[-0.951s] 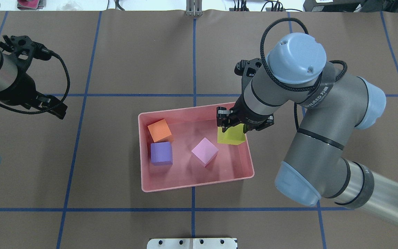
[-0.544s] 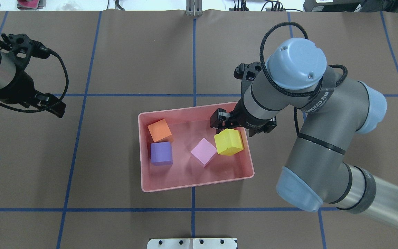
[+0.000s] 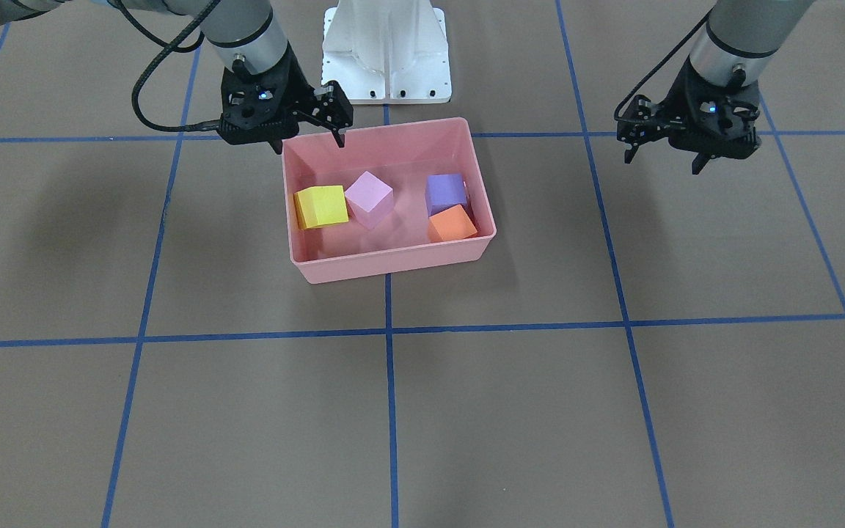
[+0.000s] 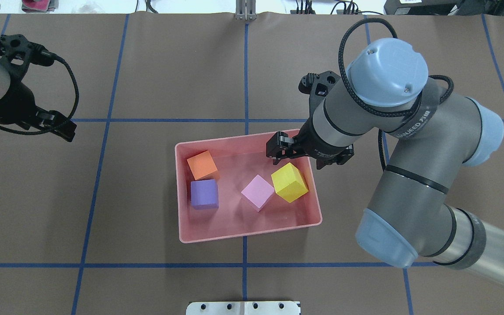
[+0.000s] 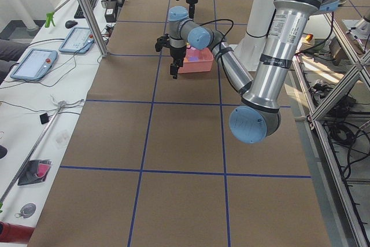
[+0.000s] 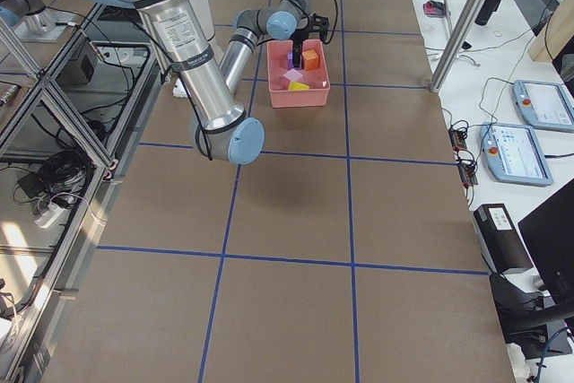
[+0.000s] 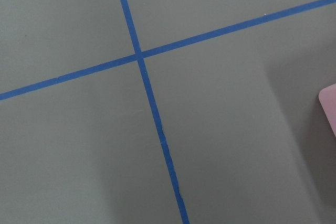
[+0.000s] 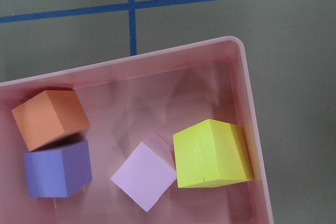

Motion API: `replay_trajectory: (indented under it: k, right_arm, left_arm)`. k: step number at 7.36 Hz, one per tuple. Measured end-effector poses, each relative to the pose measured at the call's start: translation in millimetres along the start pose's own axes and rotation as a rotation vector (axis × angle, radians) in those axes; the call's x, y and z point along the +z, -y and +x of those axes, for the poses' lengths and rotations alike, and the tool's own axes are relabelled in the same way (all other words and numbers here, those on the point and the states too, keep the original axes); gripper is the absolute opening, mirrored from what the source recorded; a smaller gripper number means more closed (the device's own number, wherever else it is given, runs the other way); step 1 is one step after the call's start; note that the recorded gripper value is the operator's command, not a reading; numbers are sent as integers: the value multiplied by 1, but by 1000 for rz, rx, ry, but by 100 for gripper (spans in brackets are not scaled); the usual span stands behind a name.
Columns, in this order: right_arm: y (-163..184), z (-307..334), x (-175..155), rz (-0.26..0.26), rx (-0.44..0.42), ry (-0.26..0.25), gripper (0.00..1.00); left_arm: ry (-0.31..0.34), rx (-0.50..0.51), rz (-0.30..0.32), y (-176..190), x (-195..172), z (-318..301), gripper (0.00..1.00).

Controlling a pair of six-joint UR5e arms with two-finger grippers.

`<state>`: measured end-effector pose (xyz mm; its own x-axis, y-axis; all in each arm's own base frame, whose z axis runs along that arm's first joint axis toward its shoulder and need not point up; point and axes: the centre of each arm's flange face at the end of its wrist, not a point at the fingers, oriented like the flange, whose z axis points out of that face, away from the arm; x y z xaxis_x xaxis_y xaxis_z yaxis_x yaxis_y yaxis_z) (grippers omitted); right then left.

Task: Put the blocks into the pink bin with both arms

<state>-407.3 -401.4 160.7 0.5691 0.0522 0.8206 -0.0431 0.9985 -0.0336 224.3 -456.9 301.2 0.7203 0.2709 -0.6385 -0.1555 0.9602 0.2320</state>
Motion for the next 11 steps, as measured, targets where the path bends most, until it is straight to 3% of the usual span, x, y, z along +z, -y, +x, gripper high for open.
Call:
replay_trajectory:
  k: [2,3,4,5,6,8,11]
  right_arm:
    - [26,30,-28,22,-26,-90,100]
    - [48,61,-52,29,-90,-164,100]
    - [72,105,-76,7,-194,-233,100]
    - [94,163,-95,-41,-290,-264,100]
    - [113,226,-113,-84,-350,-265,100]
    - [136,327,-132,-121,-333,-260,100]
    - [149,429,-149,-34,-263,-260,100]
  left_arm:
    - [43,74,-4,-6,-9,-70,100]
    - [72,113,-12,-12,-12,-113,100]
    - [94,124,-12,-16,-19,-163,100]
    - [101,114,-14,-19,-25,-206,100]
    - [104,108,-30,-24,-25,-251,100]
    - [89,60,-56,-56,-23,-333,100]
    - [82,-22,-90,-85,-5,-384,100]
